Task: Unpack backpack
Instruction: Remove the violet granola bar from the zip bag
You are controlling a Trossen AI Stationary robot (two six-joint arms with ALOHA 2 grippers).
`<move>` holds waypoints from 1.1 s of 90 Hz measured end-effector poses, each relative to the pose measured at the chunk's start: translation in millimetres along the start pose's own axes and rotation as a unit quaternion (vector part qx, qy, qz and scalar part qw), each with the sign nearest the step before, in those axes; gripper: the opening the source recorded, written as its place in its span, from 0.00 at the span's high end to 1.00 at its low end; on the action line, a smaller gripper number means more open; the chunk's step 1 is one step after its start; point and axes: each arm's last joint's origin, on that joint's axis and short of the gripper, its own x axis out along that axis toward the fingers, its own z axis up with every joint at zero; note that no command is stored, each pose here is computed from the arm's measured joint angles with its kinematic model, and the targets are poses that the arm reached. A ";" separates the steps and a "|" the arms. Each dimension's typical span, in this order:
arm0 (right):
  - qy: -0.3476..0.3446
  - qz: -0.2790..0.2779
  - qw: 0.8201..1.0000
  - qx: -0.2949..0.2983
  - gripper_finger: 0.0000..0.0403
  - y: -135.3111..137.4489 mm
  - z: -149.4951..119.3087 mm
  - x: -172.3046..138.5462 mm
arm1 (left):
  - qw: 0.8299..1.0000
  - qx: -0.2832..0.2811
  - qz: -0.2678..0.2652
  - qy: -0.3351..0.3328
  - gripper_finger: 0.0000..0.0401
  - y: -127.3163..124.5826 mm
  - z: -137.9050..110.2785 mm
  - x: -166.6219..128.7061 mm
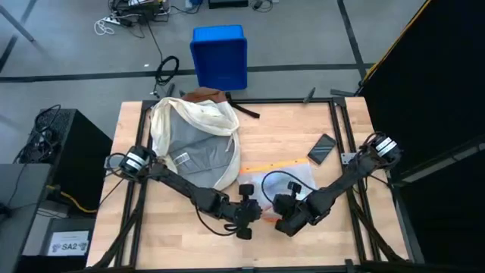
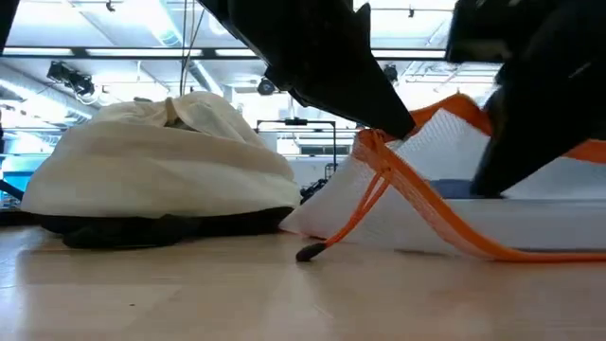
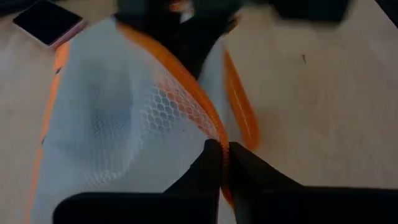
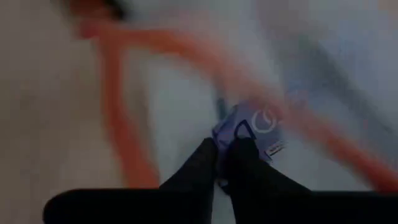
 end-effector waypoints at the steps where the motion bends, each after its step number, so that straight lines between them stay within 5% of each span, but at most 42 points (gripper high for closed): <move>1: -0.001 0.004 1.000 -0.001 0.99 0.8 0.6 -1.7 | 1.000 0.000 0.000 0.000 1.00 0.3 0.0 0.1; 59: -0.093 0.171 0.976 -0.101 1.00 39.7 12.5 -110.7 | 1.000 -0.001 0.009 0.010 1.00 4.3 -1.6 1.5; 83: -0.175 0.104 0.975 -0.089 1.00 20.0 15.4 -141.3 | 1.000 -0.001 0.009 0.010 1.00 4.3 -1.7 1.5; 99: -0.147 0.034 0.987 -0.061 1.00 -2.2 23.8 -130.3 | 1.000 0.000 0.009 0.012 1.00 4.3 -2.0 1.5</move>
